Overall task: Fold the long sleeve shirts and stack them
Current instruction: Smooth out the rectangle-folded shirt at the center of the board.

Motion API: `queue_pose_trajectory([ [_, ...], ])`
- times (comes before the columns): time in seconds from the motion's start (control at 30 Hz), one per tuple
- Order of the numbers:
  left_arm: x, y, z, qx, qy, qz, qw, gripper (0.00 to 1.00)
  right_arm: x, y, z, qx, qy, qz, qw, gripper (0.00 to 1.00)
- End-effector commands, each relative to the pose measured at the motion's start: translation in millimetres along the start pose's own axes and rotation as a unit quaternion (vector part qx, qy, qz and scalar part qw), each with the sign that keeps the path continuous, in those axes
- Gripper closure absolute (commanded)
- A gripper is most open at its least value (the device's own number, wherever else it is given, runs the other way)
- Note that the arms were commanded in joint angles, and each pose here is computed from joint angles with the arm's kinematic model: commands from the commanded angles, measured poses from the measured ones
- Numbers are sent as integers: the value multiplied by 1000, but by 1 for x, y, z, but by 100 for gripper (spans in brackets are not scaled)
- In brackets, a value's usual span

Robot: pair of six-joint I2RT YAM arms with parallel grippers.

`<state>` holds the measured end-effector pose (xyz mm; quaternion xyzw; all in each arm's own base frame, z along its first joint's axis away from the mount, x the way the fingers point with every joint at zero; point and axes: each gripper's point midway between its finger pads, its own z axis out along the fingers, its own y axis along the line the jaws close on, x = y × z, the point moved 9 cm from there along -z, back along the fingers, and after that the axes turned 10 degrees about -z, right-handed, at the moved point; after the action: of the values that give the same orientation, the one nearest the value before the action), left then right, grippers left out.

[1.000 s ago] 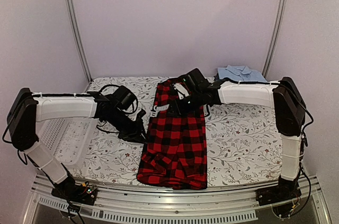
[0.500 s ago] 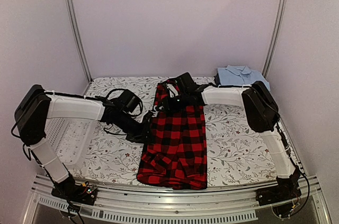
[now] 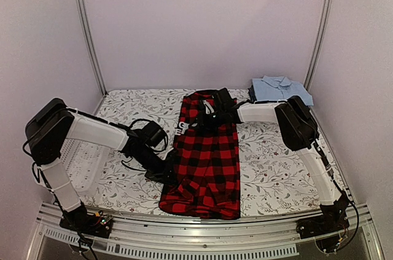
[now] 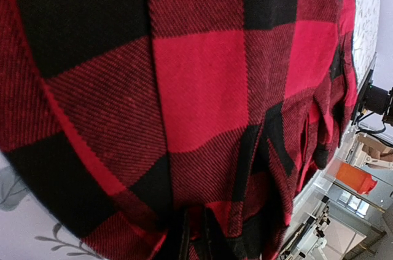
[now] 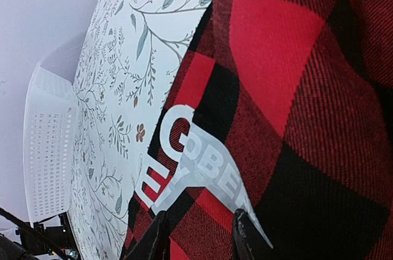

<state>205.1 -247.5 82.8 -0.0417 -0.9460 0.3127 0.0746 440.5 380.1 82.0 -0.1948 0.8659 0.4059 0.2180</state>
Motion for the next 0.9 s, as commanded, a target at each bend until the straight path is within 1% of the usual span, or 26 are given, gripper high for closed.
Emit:
queue_pose_trajectory([
  [0.0, 6, 2, -1, -31, -1, 6, 1000, 90, 3, -18, 8, 10, 1, 22, 1000, 67],
  [0.1, 3, -3, -8, -37, -12, 9, 999, 89, -7, -11, 1, 8, -11, 11, 1000, 66],
  [0.27, 2, -10, -16, -37, -22, 16, 999, 88, -37, -5, -17, 8, -52, -1, 999, 65],
  [0.37, -2, -15, -22, -41, -33, 21, 998, 88, -45, -6, -16, -7, -64, 3, 998, 65],
  [0.43, -11, -21, -32, -42, -54, 25, 997, 87, -45, -6, -14, -19, -68, 6, 998, 65],
  [0.6, -58, -41, -66, -28, -130, 24, 991, 85, -43, -3, -18, -23, -69, 10, 997, 65],
  [0.7, -95, -48, -80, -23, -177, 17, 984, 85, -33, 0, -24, -17, -64, 7, 998, 65],
  [0.77, -126, -56, -94, -1, -214, 17, 977, 85, -34, 9, -38, -16, -73, 1, 997, 64],
  [0.87, -167, -65, -98, 10, -255, 23, 967, 86, -31, 14, -49, -11, -73, -5, 997, 64],
])
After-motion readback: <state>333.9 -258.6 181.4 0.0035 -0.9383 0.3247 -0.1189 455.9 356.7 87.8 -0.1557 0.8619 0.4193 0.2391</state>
